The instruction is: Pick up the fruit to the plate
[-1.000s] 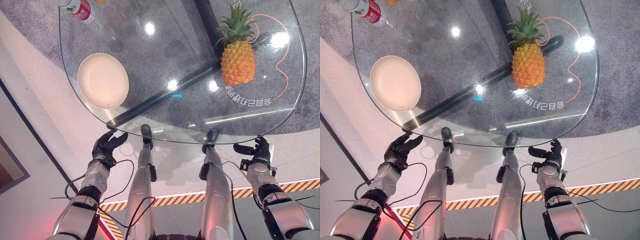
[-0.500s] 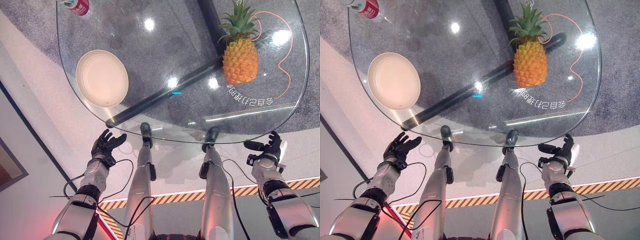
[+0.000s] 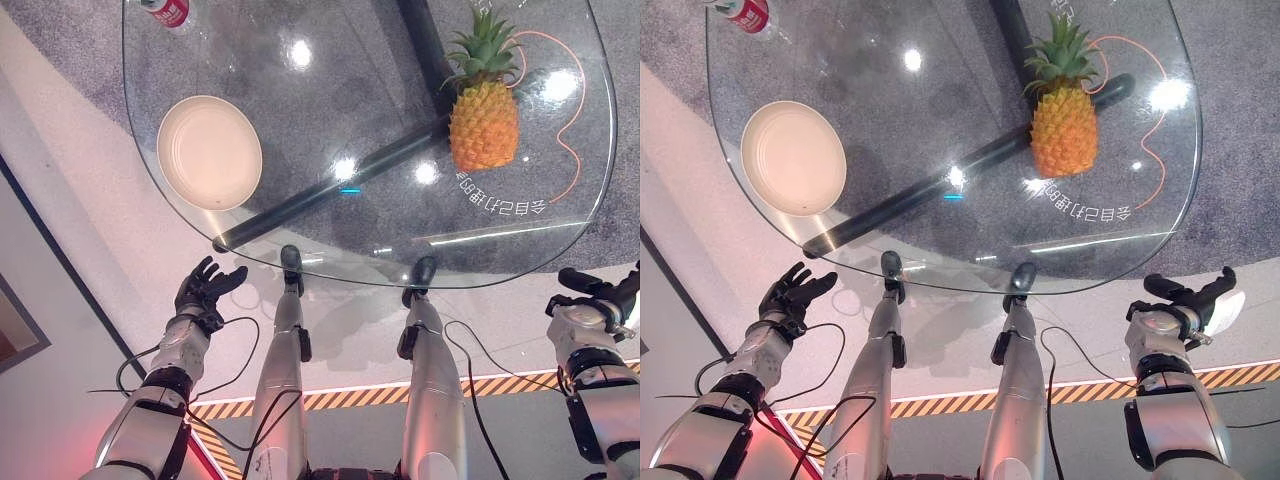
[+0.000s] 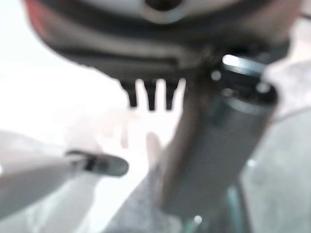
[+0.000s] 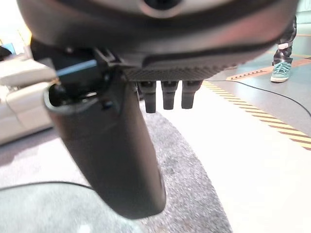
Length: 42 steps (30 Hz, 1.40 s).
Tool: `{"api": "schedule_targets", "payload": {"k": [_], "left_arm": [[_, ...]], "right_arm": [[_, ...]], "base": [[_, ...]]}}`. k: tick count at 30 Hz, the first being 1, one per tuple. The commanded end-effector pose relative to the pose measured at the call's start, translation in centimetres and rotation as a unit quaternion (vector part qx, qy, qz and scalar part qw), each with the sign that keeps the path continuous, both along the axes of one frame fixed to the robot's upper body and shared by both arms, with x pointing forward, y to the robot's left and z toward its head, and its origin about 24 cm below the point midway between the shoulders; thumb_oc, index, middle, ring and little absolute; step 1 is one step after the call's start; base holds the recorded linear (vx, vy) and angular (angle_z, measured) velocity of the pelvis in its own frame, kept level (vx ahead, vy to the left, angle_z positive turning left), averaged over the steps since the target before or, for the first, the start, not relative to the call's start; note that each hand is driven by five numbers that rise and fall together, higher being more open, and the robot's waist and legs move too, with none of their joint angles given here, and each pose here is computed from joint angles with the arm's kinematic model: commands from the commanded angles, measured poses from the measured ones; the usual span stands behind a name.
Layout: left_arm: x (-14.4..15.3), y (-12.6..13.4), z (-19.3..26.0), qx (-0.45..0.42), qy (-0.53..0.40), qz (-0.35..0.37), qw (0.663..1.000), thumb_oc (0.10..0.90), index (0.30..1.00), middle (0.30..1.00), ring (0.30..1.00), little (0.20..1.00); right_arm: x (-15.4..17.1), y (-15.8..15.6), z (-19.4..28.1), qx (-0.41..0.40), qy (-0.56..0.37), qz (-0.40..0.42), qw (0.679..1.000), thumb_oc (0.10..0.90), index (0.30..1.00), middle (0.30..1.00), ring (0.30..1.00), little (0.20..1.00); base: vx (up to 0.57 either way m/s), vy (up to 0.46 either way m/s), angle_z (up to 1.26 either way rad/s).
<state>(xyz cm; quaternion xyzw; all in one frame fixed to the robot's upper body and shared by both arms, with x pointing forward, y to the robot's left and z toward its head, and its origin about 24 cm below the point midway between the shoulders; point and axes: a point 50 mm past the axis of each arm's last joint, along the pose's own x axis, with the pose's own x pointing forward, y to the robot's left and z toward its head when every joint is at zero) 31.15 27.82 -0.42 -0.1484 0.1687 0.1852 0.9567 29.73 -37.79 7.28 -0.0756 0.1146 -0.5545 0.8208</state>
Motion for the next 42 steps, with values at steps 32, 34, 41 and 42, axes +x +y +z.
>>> {"api": "schedule_targets", "payload": {"k": [32, 34, 41, 42], "left_arm": [[-2.6, -0.1, -2.6, -0.014, 0.007, 0.027, 1.0, 0.8, 0.9, 0.9, 0.9, 0.9], [-2.6, -0.2, -2.7, -0.015, 0.008, 0.025, 1.0, 0.8, 0.9, 0.9, 0.9, 0.9], [-2.7, -0.9, -3.0, -0.016, 0.009, 0.018, 1.0, 0.8, 0.9, 0.9, 0.9, 0.9], [-2.7, -1.0, -3.0, -0.016, 0.009, 0.017, 1.0, 0.8, 0.9, 0.9, 0.9, 0.9]], "right_arm": [[1.7, 13.0, 19.2, -0.304, -0.399, 0.208, 0.84, 0.8, 0.9, 0.9, 0.9, 0.9], [1.9, 14.0, 19.0, -0.319, -0.383, 0.239, 0.834, 0.8, 0.9, 0.9, 0.9, 0.9], [2.5, 16.3, 18.1, -0.33, -0.345, 0.311, 0.822, 0.8, 0.9, 0.9, 0.9, 0.9], [2.5, 16.5, 18.0, -0.325, -0.343, 0.318, 0.822, 0.8, 0.9, 0.9, 0.9, 0.9]], "base": [[0.0, 0.033, 0.0], [0.0, 0.0, 0.0], [0.0, 0.0, 0.0], [0.0, -0.005, -0.03]]}}
